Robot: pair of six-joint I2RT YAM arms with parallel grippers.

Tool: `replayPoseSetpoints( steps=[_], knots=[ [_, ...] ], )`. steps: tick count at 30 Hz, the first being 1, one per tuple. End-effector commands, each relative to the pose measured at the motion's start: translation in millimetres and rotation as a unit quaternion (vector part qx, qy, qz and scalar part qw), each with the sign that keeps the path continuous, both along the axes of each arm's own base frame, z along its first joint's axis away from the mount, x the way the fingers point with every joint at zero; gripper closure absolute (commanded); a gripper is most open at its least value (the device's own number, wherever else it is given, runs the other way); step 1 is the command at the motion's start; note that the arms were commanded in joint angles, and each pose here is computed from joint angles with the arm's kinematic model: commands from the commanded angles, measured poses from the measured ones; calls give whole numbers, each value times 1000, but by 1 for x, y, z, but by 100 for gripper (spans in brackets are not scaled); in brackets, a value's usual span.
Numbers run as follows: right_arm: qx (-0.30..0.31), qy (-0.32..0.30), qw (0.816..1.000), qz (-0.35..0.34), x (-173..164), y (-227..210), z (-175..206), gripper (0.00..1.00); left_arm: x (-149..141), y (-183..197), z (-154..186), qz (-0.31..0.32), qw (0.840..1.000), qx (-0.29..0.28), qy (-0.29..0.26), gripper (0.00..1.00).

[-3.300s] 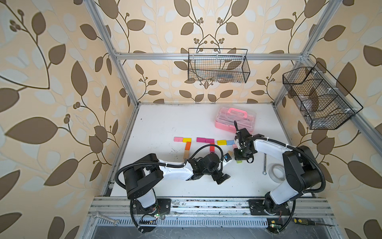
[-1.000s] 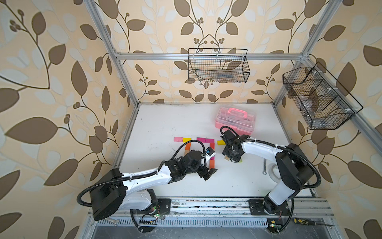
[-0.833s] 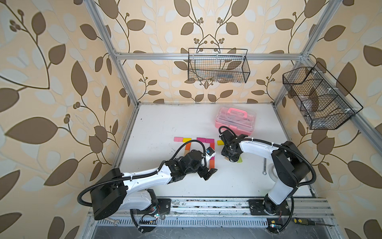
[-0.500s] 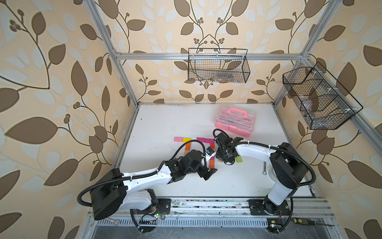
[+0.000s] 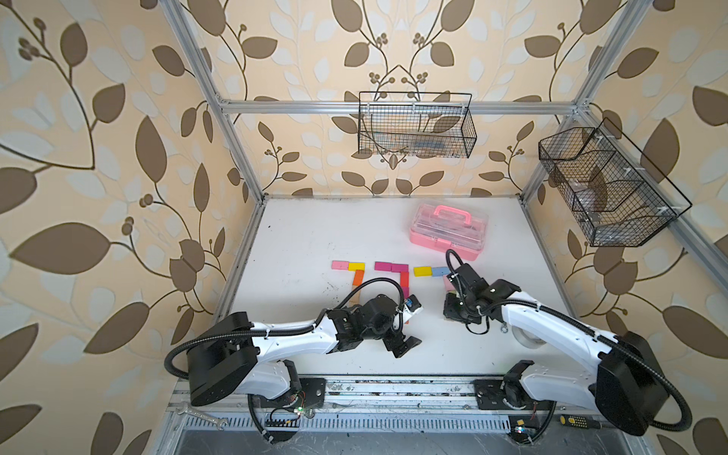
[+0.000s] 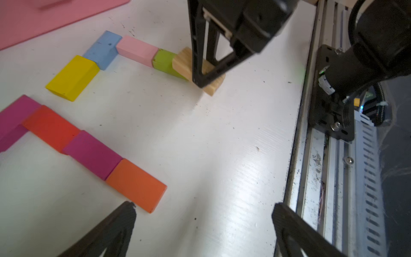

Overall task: Assemble the number 7 with building blocks
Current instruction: Pick up the building block from the center of the board, then assemble the building block at the center of the board.

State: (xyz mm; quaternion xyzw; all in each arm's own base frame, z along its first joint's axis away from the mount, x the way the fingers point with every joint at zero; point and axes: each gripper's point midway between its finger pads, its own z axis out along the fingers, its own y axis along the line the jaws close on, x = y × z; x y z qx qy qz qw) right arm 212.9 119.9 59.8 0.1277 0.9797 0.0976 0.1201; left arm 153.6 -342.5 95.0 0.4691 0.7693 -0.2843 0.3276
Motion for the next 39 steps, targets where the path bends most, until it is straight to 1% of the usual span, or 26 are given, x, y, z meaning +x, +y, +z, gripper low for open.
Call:
replayPoseSetpoints(
  steps=[1, 3, 5, 7, 11, 18, 23, 24, 25, 26, 30, 32, 34, 39],
  knots=[
    [-12, 29, 998, 55, -12, -12, -10, 100, 5, -34, 27, -15, 998, -43, -36, 1],
    [-54, 37, 995, 68, -11, -24, -12, 100, 1, -48, 18, -27, 998, -35, -35, 1],
    [-76, 48, 993, 81, -11, -29, -14, 100, -1, -58, 14, -35, 998, -35, -30, 1],
    [-55, 54, 992, 96, -10, -20, -19, 100, -1, -66, 12, -40, 998, -39, -26, 1],
    [-69, 69, 990, 104, -8, -22, -30, 100, -2, -75, 8, -47, 998, -36, -20, 1],
    [-90, 100, 985, 112, -11, -26, -50, 100, 0, -76, 5, -47, 998, -30, -23, 1],
    [-104, 108, 982, 113, -10, -30, -54, 95, 0, -76, 3, -48, 998, -26, -24, 1],
    [-107, 110, 982, 112, -10, -31, -54, 92, 0, -77, 4, -49, 998, -26, -25, 1],
    [-108, 112, 981, 112, -11, -31, -55, 88, 1, -77, 4, -49, 998, -27, -26, 1],
    [-106, 114, 981, 112, -11, -30, -55, 79, 0, -77, 4, -50, 998, -27, -26, 1],
    [-120, 118, 981, 101, -13, -36, -55, 53, 0, -75, 6, -49, 998, -27, -28, 1],
    [-130, 116, 980, 95, -14, -40, -53, 43, 0, -75, 6, -50, 998, -27, -27, 1],
    [-134, 113, 980, 91, -14, -41, -52, 40, 0, -75, 7, -50, 998, -27, -28, 1],
    [-146, 109, 980, 80, -12, -47, -50, 40, 0, -74, 9, -50, 998, -27, -30, 1]
  ],
)
